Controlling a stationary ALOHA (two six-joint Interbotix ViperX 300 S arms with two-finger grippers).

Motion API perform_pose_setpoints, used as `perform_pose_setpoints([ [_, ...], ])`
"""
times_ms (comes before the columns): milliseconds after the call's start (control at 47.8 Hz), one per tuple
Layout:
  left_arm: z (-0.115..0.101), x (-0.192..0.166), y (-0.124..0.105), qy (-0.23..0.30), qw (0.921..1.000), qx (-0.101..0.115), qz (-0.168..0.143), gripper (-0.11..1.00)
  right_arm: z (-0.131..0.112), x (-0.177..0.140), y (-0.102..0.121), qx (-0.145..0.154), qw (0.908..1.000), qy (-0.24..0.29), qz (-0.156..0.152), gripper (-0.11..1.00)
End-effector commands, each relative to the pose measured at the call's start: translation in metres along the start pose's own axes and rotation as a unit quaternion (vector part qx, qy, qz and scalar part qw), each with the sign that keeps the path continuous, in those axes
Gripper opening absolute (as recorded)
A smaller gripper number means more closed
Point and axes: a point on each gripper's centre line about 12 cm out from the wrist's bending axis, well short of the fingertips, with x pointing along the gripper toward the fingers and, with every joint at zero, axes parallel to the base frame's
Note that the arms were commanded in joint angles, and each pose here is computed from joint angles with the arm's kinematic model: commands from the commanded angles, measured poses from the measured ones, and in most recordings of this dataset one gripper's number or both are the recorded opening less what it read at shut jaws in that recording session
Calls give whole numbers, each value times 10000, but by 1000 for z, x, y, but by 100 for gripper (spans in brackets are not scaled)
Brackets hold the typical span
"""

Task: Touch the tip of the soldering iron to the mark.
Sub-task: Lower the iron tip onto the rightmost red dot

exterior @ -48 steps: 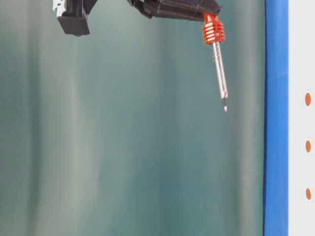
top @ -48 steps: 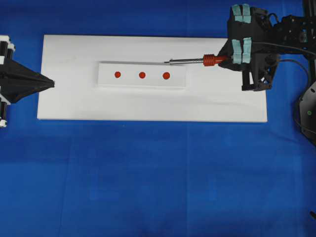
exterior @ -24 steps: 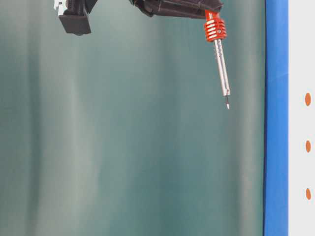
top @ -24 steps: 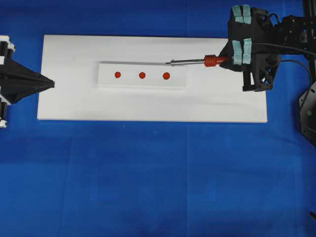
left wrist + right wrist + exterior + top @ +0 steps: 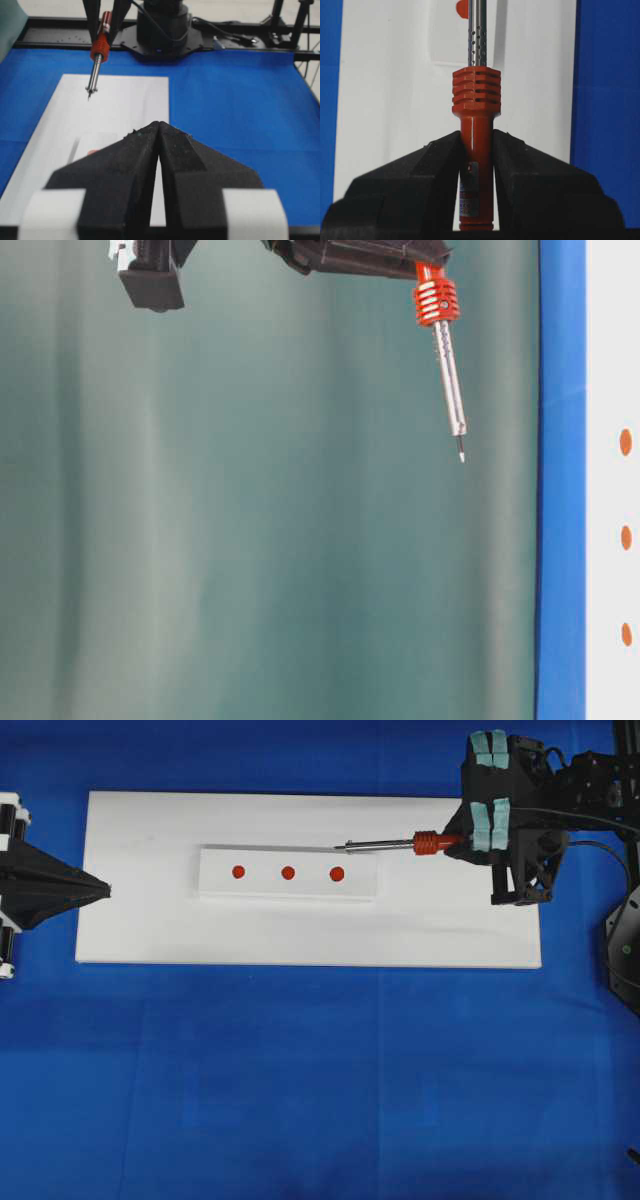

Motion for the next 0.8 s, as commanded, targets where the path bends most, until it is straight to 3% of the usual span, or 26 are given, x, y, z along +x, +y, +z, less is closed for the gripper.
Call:
perform_pose_setpoints([
  [0,4,1,0,-77,10000,0,4,0,2,1,-2,21,10000,-41,-28,6],
  [775,4,1,0,-61,10000,8,4,0,-40,68,0,184,9981,581,19,6],
])
